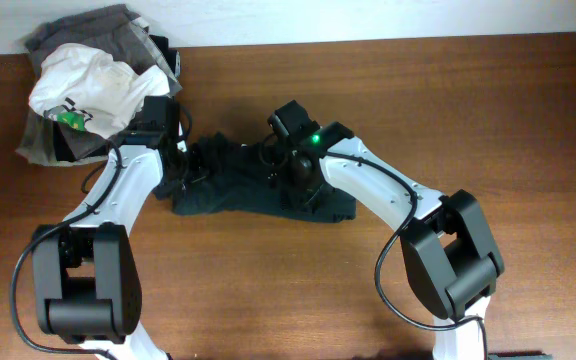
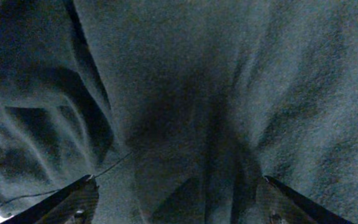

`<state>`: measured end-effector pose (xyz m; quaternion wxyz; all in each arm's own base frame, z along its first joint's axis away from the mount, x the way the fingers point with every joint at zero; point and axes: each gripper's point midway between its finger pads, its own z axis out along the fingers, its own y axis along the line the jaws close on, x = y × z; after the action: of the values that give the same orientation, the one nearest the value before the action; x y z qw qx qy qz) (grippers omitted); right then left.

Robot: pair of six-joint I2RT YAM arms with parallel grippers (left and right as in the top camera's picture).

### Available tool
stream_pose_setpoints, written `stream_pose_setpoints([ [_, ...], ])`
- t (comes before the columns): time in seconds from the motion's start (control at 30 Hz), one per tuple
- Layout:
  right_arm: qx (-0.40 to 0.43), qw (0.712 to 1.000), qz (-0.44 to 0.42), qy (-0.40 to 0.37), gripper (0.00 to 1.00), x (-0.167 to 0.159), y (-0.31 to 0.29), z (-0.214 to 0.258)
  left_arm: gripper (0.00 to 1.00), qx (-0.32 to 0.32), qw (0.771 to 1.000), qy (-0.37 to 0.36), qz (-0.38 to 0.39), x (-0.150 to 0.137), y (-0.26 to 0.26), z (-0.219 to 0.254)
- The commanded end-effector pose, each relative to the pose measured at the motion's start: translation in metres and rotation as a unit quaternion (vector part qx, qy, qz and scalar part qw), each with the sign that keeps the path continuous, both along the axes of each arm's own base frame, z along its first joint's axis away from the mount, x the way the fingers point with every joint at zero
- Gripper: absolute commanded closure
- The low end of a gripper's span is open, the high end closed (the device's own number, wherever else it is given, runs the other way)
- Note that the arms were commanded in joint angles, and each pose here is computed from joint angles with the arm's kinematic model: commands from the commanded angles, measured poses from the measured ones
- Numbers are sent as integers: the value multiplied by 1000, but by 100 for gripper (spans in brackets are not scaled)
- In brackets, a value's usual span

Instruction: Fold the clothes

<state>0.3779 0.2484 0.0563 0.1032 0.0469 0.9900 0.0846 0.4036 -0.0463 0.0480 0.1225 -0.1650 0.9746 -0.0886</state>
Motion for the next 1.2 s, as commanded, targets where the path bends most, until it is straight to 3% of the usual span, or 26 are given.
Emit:
stream_pose_setpoints([
  [0.0, -10, 998, -17, -66, 15, 24, -21, 69, 1, 7, 1000, 2, -9, 2, 2, -2],
  [0.03, -10, 997, -11, -73, 17, 27, -27, 82, 1, 7, 1000, 1, -9, 2, 2, -2],
  [0.07, -9, 997, -11, -74, 28, 27, -34, 94, 1, 7, 1000, 1, -9, 2, 2, -2],
  [0.1, -6, 998, -14, -69, 49, 26, -38, 97, 1, 7, 1000, 1, -9, 2, 2, -2],
  [0.17, -6, 999, -14, -43, 77, 19, -41, 86, 1, 7, 1000, 1, -9, 2, 2, -2],
  [0.27, -10, 1000, -1, -7, 93, 8, -33, 47, 1, 7, 1000, 1, -9, 2, 2, -2],
  [0.37, 30, 998, 19, 44, 96, -10, -13, -2, 1, 7, 1000, 1, -9, 2, 2, -2],
  [0.53, 78, 993, 36, 84, 96, -36, 9, -33, 1, 7, 1000, 1, -8, 2, 3, -2],
  [0.67, 60, 994, 31, 82, 96, -37, 1, -33, 1, 7, 1000, 1, -8, 2, 2, -2],
  [0.77, 34, 999, 11, 32, 96, -17, -17, 6, 1, 11, 1000, -4, -23, 1, 5, 6],
  [0.8, 24, 1000, 5, 12, 88, -10, -24, 24, 2, 14, 999, -13, -29, 3, 8, 14],
  [0.83, 20, 1000, 7, -7, 73, -3, -31, 43, 2, 17, 999, -26, -36, 5, 11, 24],
  [0.9, 21, 999, 19, -32, 25, 4, -40, 75, 2, 24, 998, -52, -41, 12, 20, 43],
  [0.97, 15, 999, 27, -33, 7, 2, -56, 96, 1, 31, 997, -62, -47, 15, 37, 47],
  [1.03, 8, 999, 29, -24, 4, -4, -65, 100, 1, 23, 997, -53, -55, 13, 52, 39],
  [1.17, -4, 999, 43, -7, 3, -13, -71, 97, 1, -52, 994, -50, -84, 12, 58, 23],
])
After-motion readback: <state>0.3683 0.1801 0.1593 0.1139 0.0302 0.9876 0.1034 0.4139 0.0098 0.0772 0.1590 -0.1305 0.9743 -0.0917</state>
